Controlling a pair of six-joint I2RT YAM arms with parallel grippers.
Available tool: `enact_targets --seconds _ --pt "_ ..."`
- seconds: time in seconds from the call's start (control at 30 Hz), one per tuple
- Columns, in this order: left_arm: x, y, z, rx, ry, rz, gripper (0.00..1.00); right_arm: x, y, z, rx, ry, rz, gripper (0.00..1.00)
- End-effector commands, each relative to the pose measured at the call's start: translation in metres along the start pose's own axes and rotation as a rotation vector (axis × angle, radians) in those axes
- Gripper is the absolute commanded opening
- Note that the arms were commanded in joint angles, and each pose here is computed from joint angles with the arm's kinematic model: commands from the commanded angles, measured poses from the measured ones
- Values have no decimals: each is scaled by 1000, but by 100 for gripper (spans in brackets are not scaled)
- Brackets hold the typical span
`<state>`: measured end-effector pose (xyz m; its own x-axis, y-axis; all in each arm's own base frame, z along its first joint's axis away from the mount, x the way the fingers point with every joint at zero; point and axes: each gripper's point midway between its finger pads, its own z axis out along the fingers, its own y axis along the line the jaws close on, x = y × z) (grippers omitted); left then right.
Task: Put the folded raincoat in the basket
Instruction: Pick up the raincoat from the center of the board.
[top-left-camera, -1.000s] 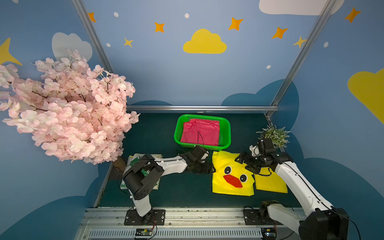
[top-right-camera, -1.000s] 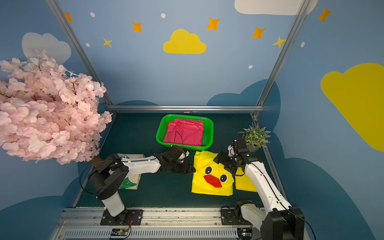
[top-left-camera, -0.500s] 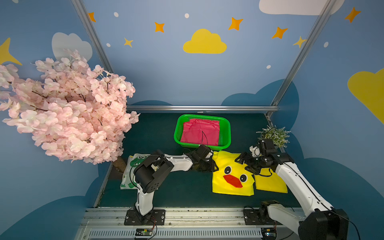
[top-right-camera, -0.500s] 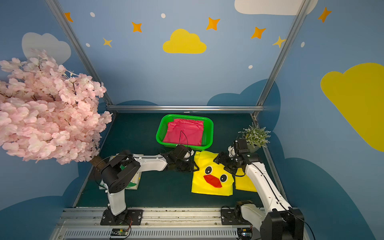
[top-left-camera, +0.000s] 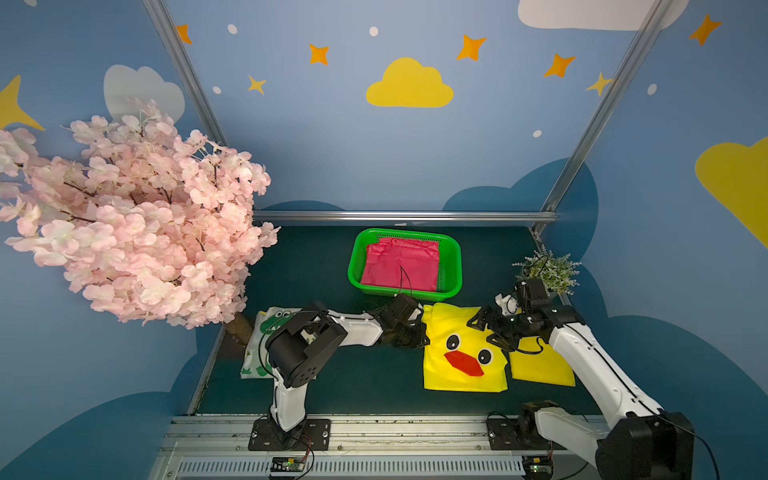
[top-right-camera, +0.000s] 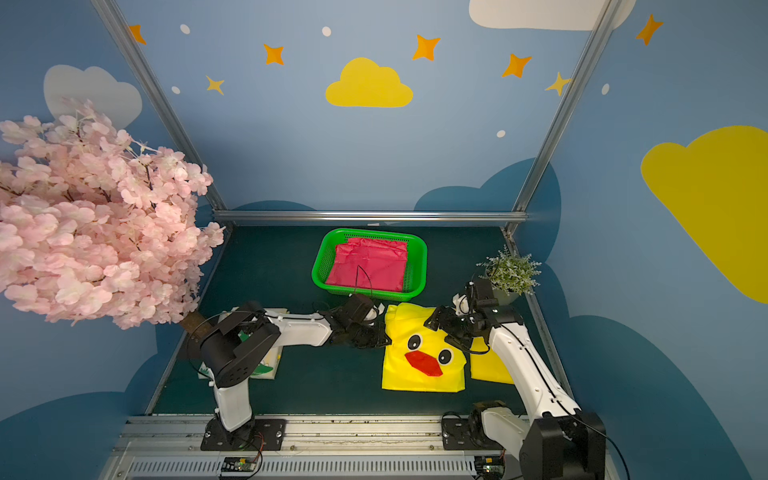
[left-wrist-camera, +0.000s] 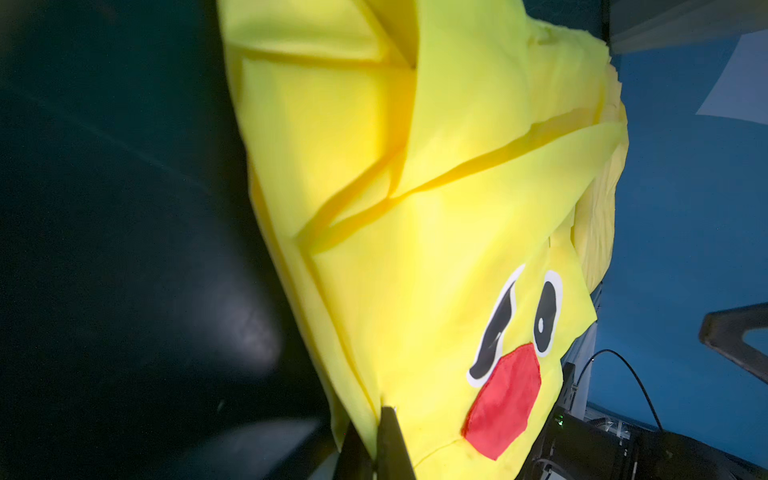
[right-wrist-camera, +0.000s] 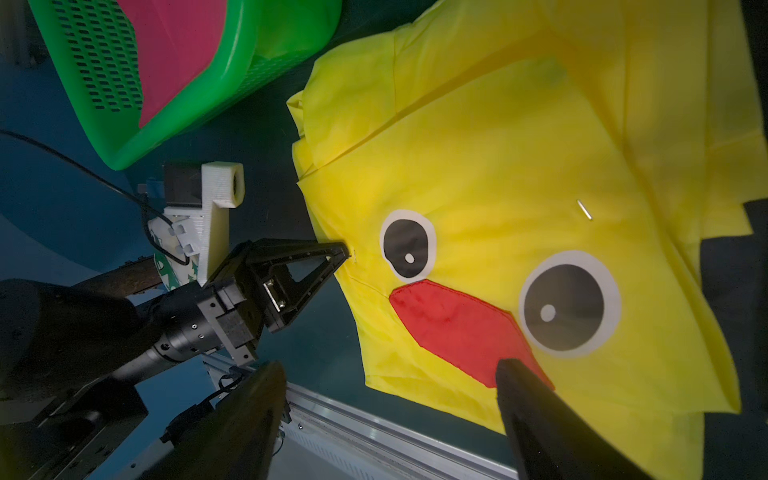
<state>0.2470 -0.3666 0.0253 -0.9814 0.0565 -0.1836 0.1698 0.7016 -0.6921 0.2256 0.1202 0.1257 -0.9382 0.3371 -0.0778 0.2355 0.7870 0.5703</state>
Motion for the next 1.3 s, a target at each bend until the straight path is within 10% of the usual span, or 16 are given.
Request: enact_targets --seconds 0.0,0.43,0.87,1.1,1.27 --pt "7 9 -18 -19 -14 -24 2 4 -3 5 0 32 -15 83" --pt "25 75 -95 -157 -96 -135 2 29 -13 51 67 197 -44 83" --pt "32 85 -100 -182 -92 -141 2 51 -14 96 81 299 -73 79" --pt "34 86 -99 -182 -85 -141 2 59 -15 110 70 336 -74 57" --pt "37 86 -99 -173 -76 -147 2 63 -13 113 57 350 -82 19"
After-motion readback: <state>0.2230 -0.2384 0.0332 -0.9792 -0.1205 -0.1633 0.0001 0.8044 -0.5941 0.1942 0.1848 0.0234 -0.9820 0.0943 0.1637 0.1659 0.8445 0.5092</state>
